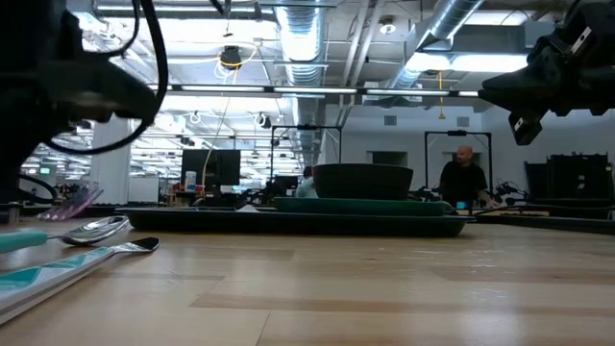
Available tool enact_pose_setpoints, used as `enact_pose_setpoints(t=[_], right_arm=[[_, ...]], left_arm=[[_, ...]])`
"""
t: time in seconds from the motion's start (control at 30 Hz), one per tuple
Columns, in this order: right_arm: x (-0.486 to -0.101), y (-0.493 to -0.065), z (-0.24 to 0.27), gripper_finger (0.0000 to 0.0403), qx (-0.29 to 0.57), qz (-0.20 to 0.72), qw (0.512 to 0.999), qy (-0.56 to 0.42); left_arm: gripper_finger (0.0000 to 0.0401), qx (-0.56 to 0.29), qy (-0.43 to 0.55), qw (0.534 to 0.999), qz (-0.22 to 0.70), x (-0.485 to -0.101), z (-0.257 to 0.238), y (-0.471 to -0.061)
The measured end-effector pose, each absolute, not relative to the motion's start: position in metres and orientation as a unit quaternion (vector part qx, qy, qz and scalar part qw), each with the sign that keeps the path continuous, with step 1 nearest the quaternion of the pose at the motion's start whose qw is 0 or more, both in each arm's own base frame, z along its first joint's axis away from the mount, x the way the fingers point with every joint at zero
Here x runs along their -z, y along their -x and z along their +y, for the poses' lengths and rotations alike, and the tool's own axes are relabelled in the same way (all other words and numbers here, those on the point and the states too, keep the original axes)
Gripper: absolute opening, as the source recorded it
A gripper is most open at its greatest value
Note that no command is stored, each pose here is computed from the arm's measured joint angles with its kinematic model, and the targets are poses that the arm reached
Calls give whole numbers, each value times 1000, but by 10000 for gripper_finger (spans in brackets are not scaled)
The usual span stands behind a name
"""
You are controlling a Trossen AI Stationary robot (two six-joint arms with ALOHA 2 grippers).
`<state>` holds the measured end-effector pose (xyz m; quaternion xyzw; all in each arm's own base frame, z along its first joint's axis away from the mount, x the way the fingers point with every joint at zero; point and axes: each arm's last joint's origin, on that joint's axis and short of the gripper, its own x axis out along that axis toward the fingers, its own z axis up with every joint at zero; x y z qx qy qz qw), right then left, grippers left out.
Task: Set up tray
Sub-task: Put the blue fork on top of the black towel on the black serving tray
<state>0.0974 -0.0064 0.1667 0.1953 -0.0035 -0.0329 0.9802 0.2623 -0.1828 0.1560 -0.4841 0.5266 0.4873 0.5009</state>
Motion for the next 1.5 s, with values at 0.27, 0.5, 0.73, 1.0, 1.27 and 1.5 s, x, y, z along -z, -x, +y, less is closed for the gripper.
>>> enact_pose_setpoints(t=[0.27,0.5,0.73,1.0,1.27,1.5], right_arm=[[-167,-97,-6,59,33,-4,980,-195],[-167,-97,-6,59,33,-4,980,-195],[-167,-97,-6,59,33,-4,980,-195],[-167,-97,-6,59,33,-3,980,-195],[-167,-97,-6,59,32,-3,980,-195],[-167,-97,-6,59,33,-3,980,-195]], left_arm=[[0,-514,471,519,495,-184,-179,-273],[0,-508,455,580,447,-227,-152,-304],[0,-518,384,608,463,-267,-82,-328],[0,-529,352,599,487,-287,18,-326],[0,-538,371,590,475,-293,113,-310],[0,-519,429,586,452,-272,160,-300]])
